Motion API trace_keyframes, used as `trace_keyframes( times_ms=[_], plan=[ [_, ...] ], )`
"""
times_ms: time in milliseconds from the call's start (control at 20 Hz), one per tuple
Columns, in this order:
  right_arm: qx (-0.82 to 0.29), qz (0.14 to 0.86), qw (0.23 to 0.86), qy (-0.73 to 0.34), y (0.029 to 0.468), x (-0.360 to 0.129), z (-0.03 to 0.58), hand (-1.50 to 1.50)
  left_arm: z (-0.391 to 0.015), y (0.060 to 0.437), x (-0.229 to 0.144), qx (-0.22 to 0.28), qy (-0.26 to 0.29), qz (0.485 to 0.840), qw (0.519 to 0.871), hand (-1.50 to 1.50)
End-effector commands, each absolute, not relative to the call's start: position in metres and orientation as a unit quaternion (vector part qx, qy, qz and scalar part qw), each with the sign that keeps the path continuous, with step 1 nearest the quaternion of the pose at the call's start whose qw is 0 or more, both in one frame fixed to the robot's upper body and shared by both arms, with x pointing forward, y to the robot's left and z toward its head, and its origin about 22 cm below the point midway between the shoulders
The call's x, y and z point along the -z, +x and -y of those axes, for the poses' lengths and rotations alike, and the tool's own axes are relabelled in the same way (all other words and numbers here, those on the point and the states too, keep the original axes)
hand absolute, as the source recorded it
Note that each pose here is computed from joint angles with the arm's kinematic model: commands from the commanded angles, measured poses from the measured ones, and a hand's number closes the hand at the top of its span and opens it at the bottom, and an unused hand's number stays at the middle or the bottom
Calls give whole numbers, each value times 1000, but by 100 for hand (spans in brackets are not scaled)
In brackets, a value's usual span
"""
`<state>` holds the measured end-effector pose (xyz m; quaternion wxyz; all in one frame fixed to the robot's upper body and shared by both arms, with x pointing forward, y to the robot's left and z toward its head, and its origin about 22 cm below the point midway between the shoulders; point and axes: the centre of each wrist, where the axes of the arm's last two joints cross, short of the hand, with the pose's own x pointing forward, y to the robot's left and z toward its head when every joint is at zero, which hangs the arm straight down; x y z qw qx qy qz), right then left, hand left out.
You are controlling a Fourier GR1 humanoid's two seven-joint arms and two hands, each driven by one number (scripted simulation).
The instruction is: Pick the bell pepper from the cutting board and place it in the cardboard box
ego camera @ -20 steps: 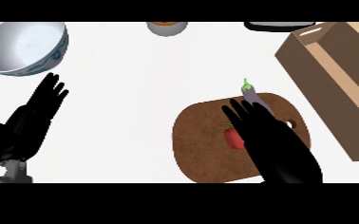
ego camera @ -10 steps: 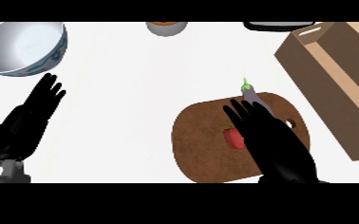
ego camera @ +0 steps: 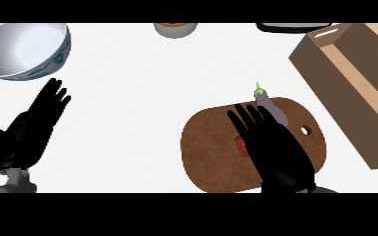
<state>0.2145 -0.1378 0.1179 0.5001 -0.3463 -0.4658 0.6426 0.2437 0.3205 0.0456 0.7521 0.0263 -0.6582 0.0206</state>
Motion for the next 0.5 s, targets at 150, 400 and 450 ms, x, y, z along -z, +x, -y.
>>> trace_keyframes(
  times_ms=[150, 400, 450],
  plan=[
    [-648, 449, 500, -358, 217, -118, 120, -150, -329, 233, -49, -20, 25, 663, 748, 0],
    [-654, 429, 508, -361, 205, -82, 112, -150, -335, 251, -56, -24, 29, 663, 747, 0],
    [-652, 429, 507, -365, 198, -93, 128, -150, -318, 254, -51, -22, 37, 662, 748, 0]
  ],
)
